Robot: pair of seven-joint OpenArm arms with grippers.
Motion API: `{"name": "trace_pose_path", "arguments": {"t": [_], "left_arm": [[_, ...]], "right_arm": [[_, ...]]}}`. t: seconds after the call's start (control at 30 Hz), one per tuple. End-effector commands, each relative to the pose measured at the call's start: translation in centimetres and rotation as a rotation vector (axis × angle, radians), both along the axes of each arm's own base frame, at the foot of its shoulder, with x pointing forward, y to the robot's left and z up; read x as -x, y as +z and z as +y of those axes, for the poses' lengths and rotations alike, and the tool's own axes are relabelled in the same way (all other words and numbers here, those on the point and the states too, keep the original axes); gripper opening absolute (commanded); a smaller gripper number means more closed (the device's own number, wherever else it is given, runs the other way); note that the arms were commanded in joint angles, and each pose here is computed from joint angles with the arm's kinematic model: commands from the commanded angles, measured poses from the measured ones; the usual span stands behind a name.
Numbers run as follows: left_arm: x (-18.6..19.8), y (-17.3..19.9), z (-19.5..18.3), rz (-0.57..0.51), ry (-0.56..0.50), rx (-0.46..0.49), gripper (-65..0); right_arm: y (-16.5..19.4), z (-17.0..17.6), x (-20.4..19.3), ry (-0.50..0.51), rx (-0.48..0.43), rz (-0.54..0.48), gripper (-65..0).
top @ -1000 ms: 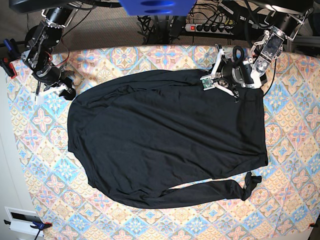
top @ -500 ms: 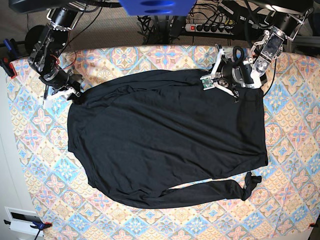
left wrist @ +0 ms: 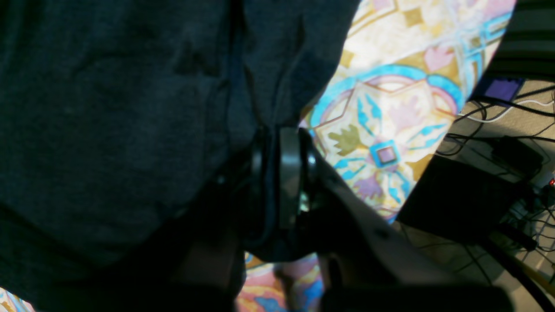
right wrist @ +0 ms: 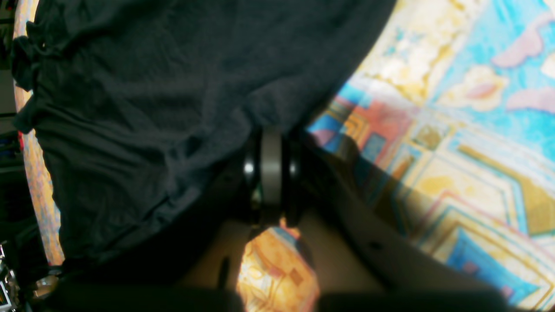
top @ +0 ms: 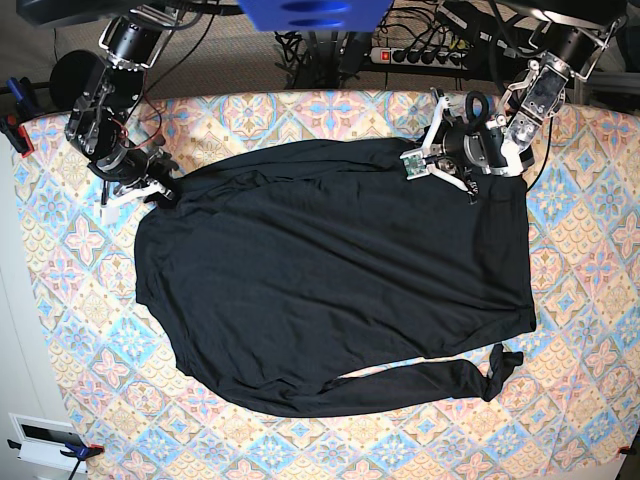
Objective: Layout the t-shirt on the table in an organized manner, then fold the t-shirt properly
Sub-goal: 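Lower the right gripper onto the other shoulder corner and grasp it, then pull both shoulder corners apart with both grippers to straighten the collar edge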
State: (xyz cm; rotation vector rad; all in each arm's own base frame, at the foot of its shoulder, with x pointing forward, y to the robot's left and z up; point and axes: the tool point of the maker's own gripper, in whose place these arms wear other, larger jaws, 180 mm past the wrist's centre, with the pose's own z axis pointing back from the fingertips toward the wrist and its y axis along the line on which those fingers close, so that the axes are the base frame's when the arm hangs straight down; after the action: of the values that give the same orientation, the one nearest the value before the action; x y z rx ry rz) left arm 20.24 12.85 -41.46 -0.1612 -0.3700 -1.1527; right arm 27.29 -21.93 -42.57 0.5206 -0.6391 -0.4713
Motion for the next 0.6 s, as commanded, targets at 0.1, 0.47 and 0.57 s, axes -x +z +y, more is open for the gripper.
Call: {"name": "trace_pose_path", "arguments": {"t": [0.1,0.47,0.57], "left_arm": [[-0.6,0.9,-0.1,-0.024,-0.002,0.022,-65.0],[0.6,3.1,-0.7,-0.068,-0.056,0.034,-65.0],[0.7,3.2,0.3,-0.070,-0.030,0.023,-65.0]], "right_arm": [[1.0,-0.8,-0.8,-0.001,0.023,-0.033,-65.0],[1.0,-1.0,-0.8,-0.002,0.028,-0.033,-65.0],[0.9,-1.1,-0.6,0.000,0.031,-0.026,-65.0]]}}
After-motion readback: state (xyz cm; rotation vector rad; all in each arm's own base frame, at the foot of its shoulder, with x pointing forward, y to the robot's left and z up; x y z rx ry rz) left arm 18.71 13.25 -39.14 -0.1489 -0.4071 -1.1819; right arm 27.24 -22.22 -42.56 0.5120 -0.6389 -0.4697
